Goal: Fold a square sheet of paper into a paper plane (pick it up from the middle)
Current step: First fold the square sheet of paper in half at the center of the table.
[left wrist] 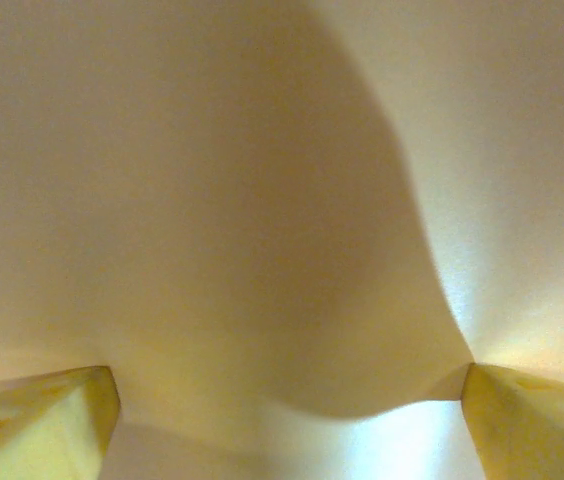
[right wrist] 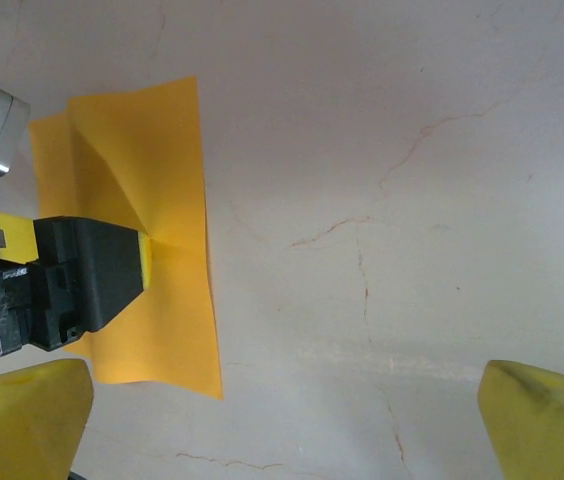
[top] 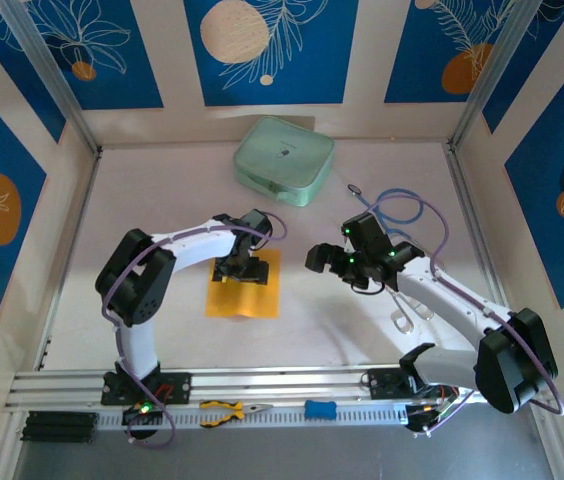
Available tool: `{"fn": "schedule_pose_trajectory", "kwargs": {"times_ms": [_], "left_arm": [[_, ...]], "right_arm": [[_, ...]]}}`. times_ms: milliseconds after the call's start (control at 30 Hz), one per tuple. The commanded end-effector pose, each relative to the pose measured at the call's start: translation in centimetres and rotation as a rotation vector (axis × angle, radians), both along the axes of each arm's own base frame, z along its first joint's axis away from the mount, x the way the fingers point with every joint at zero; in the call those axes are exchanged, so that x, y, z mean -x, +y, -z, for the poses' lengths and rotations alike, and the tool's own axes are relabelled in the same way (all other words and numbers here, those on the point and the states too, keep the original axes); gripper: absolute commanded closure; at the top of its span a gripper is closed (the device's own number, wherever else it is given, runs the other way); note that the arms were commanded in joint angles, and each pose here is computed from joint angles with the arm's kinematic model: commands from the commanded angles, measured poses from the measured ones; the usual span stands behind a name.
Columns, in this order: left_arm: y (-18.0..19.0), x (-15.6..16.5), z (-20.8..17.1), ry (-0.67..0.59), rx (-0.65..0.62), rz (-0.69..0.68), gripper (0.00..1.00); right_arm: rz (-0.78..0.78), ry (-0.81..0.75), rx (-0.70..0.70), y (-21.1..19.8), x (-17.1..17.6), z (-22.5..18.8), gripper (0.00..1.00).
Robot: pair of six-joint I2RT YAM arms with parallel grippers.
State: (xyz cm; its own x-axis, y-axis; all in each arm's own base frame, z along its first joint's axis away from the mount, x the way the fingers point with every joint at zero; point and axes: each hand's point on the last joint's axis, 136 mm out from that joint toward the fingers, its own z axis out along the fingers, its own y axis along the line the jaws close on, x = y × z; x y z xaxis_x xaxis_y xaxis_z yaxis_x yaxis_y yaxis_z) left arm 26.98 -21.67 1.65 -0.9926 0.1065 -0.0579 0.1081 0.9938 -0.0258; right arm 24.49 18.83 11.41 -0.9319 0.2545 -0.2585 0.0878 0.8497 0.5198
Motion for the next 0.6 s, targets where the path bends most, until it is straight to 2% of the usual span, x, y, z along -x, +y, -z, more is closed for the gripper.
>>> {"fn": "schedule_pose_trajectory", "kwargs": {"times_ms": [0,167,300,400,500,567], "left_arm": [[0.0,1.2,1.2,0.034,0.002,0.018,0.18],[-1.2,0.7,0.0,-0.01,0.076,0.025,0.3],[-2.2,0.3,-1.0,-0.058,0.154,0.024,0.46],[-2.8,0.1,-1.9,-0.082,0.202,0.018,0.48],[-3.5,-0.2,-3.3,-0.111,0.247,0.021,0.51],[-4.0,-0.4,-4.2,-0.127,0.284,0.018,0.51]], "right_arm": [[0.038,-0.059,-0.004,-0.4,-0.4,-1.5,0.06],[0.134,-0.106,0.062,-2.3,-1.0,-1.6,0.06],[0.151,-0.14,0.091,-3.2,-1.3,-0.4,0.06],[0.107,-0.115,0.104,-4.0,-0.9,0.2,0.03],[0.165,-0.02,0.027,-4.9,-0.5,0.6,0.01],[0.156,-0.018,-0.036,-4.6,-0.5,0.5,0.01]]}}
